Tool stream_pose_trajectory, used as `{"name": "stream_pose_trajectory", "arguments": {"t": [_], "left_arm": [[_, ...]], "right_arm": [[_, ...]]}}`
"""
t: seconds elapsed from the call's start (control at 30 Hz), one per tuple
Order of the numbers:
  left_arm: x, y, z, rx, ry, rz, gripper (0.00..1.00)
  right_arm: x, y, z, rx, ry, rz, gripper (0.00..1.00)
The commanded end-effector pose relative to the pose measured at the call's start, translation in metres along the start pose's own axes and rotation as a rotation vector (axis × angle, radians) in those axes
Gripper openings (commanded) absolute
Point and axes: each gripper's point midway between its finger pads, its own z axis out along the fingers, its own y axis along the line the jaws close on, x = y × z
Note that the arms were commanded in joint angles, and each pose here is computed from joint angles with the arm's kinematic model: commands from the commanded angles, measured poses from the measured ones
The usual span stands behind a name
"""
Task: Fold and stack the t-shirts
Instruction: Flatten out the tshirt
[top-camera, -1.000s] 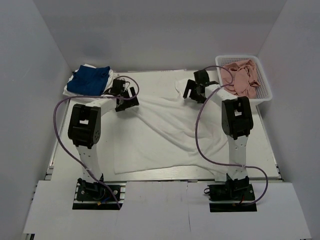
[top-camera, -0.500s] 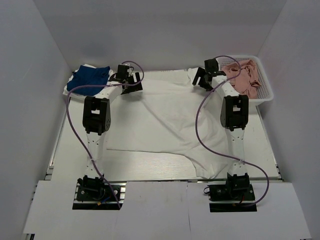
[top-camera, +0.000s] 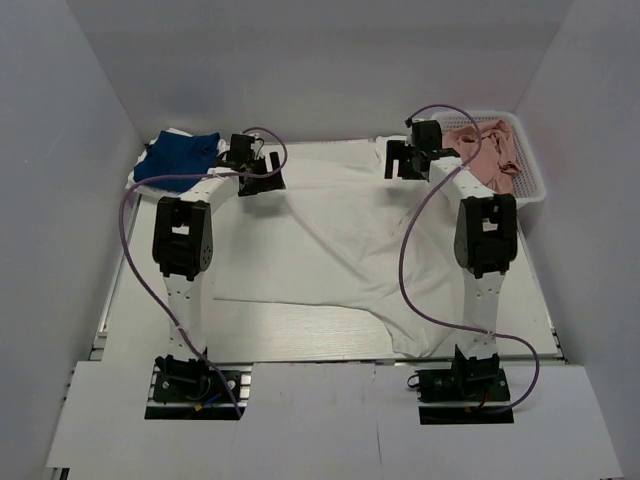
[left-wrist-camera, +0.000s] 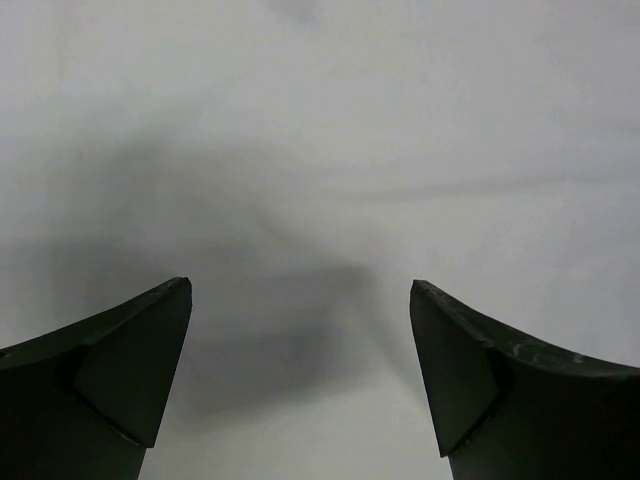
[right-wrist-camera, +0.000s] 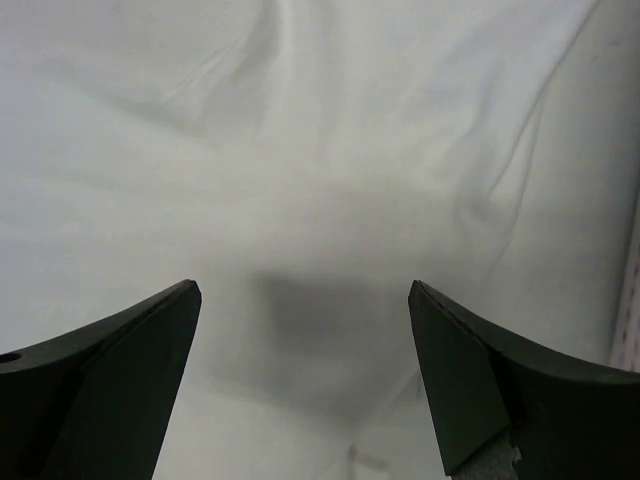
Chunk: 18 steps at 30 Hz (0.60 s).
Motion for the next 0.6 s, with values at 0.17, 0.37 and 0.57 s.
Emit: {"name": "stream_pose_trajectory", "arguments": {"t": [0.17,0.37,0.57], "left_arm": [[0.047,-0.044,-0.089,0.172,-0.030,-0.055,1.00],[0.093,-0.045,-0.093,0.182,0.026,-0.050,1.00],[0.154,-0.001,-0.082,-0.010,0.153,-0.138,1.00]], "right_arm": [[0.046,0.028,-0.141,-0.005,-0.113,0.087,0.90],[0.145,-0.039,-0.172,0.259,0.002,0.231,0.90],[0.181,-0.083,-0.168,0.438,0.120,0.245,0.90]]}}
